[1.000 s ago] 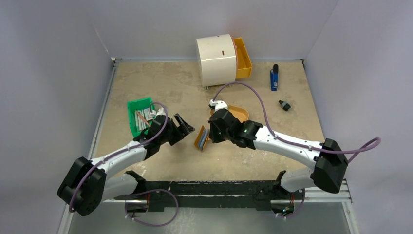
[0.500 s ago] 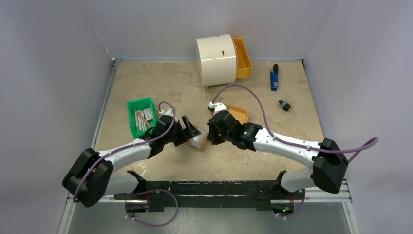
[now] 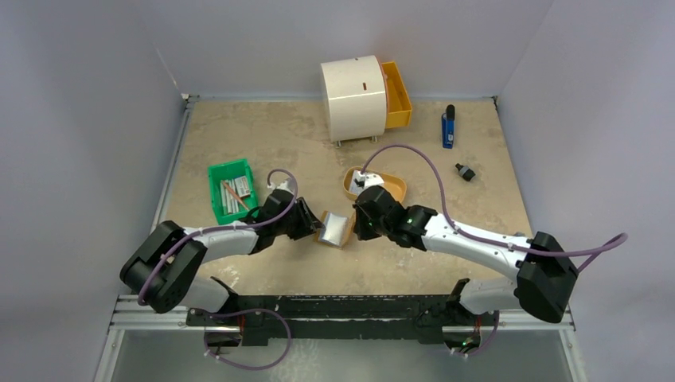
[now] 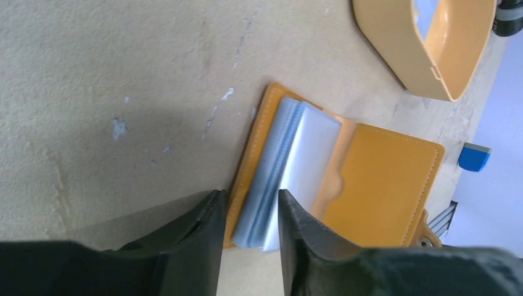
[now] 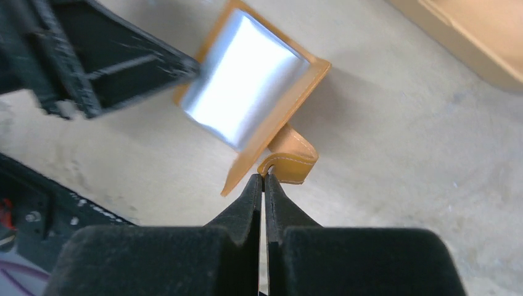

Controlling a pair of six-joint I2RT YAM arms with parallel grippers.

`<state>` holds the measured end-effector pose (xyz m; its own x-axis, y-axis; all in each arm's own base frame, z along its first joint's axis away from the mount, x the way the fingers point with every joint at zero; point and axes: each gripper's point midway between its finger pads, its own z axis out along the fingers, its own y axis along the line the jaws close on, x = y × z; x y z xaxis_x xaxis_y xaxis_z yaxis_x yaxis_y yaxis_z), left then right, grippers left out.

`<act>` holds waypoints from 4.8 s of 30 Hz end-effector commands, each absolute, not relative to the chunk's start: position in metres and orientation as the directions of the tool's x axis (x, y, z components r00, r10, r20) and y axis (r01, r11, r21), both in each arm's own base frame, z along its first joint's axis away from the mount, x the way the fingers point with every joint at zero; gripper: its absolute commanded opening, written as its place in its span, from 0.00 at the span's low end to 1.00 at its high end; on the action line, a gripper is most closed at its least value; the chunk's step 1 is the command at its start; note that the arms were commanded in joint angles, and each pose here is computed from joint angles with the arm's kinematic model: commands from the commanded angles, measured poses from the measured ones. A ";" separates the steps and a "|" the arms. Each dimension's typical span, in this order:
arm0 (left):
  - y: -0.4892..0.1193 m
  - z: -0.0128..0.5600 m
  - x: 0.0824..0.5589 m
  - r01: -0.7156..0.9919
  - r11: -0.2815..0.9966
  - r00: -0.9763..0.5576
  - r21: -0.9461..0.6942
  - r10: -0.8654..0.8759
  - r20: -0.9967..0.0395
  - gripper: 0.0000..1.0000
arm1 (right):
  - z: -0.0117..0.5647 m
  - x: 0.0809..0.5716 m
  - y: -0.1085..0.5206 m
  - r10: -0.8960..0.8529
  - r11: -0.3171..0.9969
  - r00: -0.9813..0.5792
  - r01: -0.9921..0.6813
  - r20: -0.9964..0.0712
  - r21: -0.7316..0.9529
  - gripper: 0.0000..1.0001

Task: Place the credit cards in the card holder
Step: Open the card holder at the center of the board.

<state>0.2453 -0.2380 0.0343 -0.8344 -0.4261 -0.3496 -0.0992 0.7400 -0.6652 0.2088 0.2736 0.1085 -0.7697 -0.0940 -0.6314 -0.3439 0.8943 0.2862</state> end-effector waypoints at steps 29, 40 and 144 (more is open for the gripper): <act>-0.195 0.064 0.244 -0.136 0.760 -0.704 -0.636 -0.526 -0.477 0.30 | 0.177 0.224 0.297 0.053 0.857 -0.772 -0.290 -0.633 0.425 0.47; -0.191 0.054 0.237 -0.145 0.767 -0.716 -0.625 -0.518 -0.468 0.30 | 0.105 0.238 0.290 -0.071 0.960 -0.848 -0.202 -0.525 0.196 0.83; -0.296 0.076 0.234 0.113 0.727 -0.773 -0.677 -0.363 -0.519 0.65 | 0.037 0.215 0.282 0.108 0.785 -0.849 -0.246 -0.517 0.569 0.00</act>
<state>0.2224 -0.2780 0.0525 -0.7972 -0.3348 -0.5024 0.0715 0.7740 -0.6292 0.2077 0.2743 0.0275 -0.8598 0.0900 -0.5026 -0.2390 0.7989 0.5519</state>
